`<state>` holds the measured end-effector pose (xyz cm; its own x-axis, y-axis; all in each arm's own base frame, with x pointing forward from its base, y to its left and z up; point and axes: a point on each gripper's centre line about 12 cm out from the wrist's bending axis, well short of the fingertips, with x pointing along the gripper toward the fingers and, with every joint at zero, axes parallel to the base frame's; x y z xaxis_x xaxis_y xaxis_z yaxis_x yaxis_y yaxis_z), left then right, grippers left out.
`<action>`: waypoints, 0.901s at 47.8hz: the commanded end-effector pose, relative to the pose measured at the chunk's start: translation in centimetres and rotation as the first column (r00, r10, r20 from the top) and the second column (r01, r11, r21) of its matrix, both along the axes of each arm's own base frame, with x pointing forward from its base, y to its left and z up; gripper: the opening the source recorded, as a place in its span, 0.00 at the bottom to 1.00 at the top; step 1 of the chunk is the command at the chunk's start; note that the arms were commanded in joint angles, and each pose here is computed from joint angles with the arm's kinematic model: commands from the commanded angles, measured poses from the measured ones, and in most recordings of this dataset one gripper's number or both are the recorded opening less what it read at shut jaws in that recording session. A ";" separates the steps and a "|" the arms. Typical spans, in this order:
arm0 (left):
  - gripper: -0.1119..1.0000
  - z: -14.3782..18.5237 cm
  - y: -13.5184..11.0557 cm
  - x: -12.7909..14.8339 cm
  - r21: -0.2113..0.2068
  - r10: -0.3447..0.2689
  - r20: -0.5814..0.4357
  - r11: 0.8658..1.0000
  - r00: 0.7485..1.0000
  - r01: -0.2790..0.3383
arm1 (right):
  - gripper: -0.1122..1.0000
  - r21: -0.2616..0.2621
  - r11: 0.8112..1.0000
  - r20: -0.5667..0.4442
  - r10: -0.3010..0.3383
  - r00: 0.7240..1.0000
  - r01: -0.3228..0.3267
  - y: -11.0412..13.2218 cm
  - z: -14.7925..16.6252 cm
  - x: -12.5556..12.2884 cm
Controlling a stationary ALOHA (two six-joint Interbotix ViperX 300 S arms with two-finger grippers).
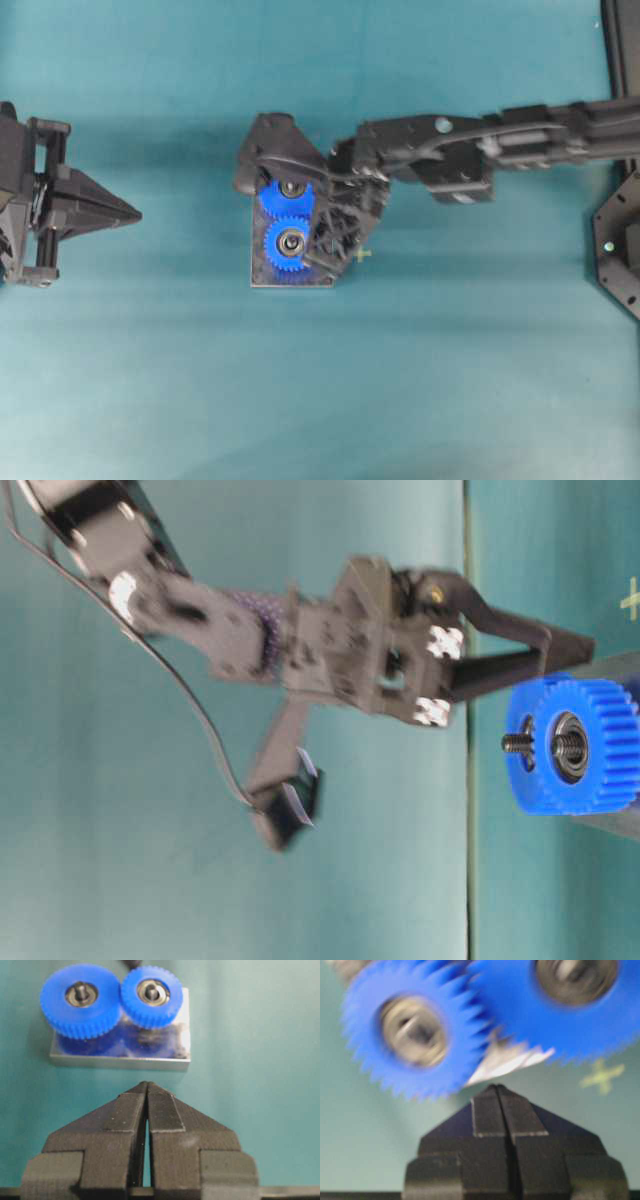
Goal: Fit the small gear onto the shaft.
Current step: 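Align the gear's bore with the shaft, meshing its teeth with the large gear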
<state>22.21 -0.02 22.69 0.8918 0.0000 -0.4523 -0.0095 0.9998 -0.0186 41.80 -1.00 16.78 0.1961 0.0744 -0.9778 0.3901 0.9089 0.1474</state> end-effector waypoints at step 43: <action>0.10 0.5 0.0 0.2 0.000 -0.001 0.020 1.000 1.000 0.001 | 0.08 -0.025 0.999 0.178 -0.027 0.984 0.032 -1.8 1.5 4.5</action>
<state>22.24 -0.05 22.75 0.8925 -0.0013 -0.4510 -0.0086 0.9998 -0.0200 46.53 -2.60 17.20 0.3553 0.0439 -0.9337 0.3973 0.8971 0.1933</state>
